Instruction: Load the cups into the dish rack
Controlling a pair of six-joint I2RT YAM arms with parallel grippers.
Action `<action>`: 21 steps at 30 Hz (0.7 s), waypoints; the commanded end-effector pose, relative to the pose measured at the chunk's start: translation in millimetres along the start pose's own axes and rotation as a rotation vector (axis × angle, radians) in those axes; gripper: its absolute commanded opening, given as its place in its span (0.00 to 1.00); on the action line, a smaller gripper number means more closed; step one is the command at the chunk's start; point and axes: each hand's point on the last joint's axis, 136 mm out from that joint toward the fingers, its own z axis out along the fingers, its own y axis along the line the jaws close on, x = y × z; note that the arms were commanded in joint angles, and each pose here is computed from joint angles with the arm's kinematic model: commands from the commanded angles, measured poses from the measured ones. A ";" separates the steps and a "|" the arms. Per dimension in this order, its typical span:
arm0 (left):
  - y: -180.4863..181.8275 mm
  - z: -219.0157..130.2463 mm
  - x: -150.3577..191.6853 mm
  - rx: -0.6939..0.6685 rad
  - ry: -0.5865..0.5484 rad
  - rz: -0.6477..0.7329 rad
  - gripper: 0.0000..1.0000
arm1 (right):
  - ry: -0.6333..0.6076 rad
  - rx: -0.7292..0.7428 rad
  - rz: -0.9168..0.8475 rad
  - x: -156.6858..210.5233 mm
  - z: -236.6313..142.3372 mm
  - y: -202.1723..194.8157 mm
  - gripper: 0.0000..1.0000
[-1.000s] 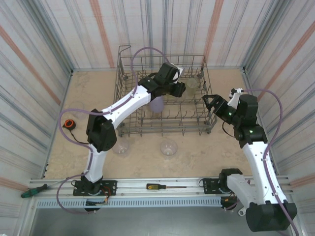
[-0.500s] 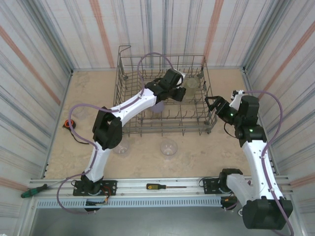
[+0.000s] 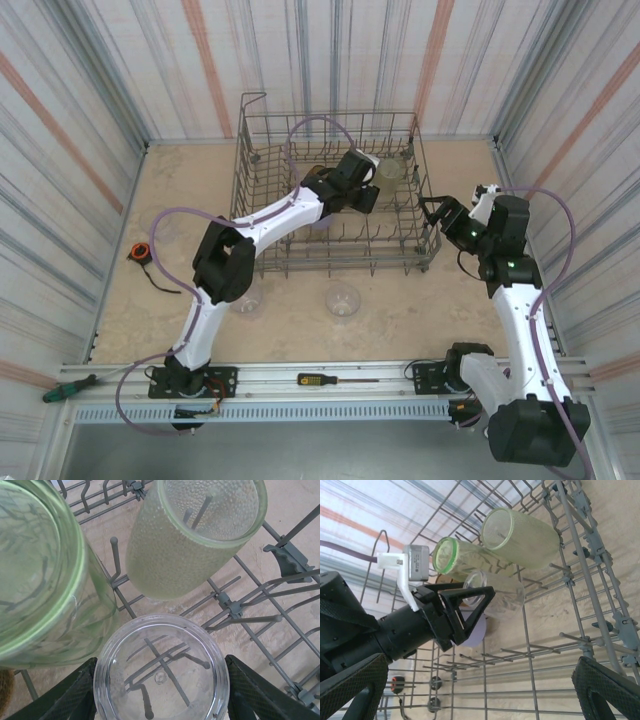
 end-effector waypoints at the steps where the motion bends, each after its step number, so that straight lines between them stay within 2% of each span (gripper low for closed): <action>1: 10.0 12.5 8.5 -0.054 0.003 0.019 0.24 | 0.003 -0.020 -0.012 1.5 -1.9 0.9 0.99; 4: 10.7 16.5 14.0 -0.055 0.020 0.005 0.27 | -0.001 -0.024 -0.011 0.0 -2.9 2.0 0.99; 6: 8.8 17.4 15.1 -0.043 0.024 -0.002 0.34 | -0.001 -0.028 -0.009 -0.2 -3.0 2.8 0.99; 10: 9.4 20.8 20.7 -0.050 0.040 -0.007 0.63 | 0.004 -0.037 0.002 0.5 -4.9 3.5 0.99; 15: 14.9 10.9 18.5 -0.076 0.024 -0.028 0.82 | -0.013 -0.040 0.010 -0.2 -11.8 3.8 0.99; 21: 16.8 -18.2 -4.4 -0.080 -0.045 -0.050 0.92 | -0.010 -0.047 0.022 1.0 -15.4 6.3 0.99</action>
